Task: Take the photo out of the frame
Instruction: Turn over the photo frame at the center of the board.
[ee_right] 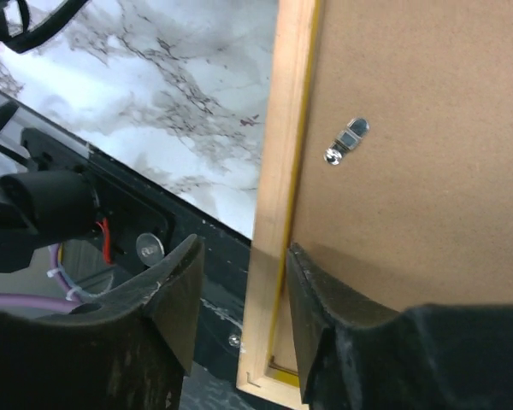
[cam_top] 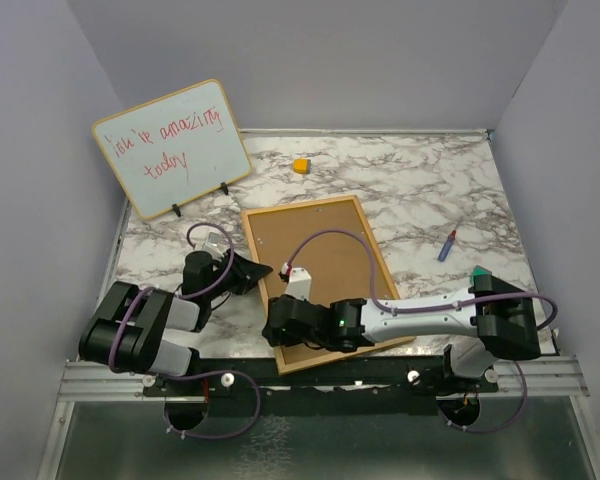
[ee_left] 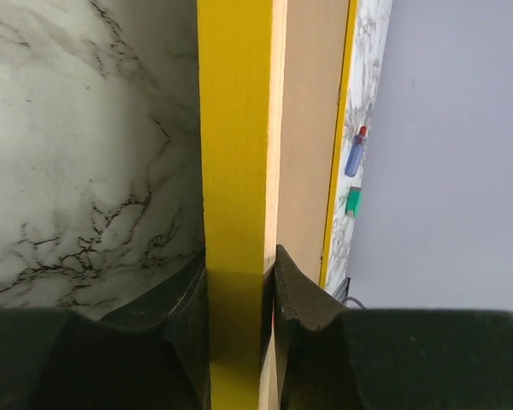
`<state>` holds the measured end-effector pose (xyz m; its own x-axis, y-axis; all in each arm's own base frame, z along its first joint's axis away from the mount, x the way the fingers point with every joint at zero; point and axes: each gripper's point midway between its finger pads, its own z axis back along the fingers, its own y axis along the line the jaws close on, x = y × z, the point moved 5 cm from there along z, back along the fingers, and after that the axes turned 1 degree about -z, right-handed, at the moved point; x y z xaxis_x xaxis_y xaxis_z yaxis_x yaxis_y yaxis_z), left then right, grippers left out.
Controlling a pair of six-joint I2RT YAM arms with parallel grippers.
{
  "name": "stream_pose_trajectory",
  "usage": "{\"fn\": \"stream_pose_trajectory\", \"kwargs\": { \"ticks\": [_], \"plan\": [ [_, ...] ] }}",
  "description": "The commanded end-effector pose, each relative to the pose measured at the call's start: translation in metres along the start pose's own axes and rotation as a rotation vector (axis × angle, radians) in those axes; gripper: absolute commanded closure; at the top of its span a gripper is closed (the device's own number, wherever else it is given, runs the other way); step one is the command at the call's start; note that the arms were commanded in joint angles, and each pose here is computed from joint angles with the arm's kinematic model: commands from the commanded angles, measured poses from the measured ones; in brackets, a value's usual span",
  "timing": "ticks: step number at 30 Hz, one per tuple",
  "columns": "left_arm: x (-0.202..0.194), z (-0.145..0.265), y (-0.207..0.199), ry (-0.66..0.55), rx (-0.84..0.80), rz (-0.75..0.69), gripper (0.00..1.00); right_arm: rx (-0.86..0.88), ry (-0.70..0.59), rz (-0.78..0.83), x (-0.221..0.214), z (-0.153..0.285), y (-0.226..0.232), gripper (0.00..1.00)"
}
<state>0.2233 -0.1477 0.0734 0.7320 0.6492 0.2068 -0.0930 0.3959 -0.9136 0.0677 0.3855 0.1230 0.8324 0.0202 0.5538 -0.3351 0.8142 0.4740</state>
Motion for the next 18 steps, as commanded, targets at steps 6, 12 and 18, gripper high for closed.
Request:
{"fn": "stream_pose_trajectory", "kwargs": {
  "ticks": [6, 12, 18],
  "plan": [
    [-0.008, -0.007, -0.055, -0.023, -0.070, -0.045, 1.00, -0.167, 0.013, 0.077, 0.014, 0.010, 0.000, 0.48],
    [-0.003, 0.001, -0.053, -0.091, 0.017, -0.040, 1.00, -0.325, -0.032, 0.085, 0.018, 0.016, -0.009, 0.53],
    [0.002, 0.007, -0.052, -0.122, 0.079, -0.074, 1.00, -0.259, -0.073, 0.139, 0.031, 0.031, 0.006, 0.53]
  ]
}}
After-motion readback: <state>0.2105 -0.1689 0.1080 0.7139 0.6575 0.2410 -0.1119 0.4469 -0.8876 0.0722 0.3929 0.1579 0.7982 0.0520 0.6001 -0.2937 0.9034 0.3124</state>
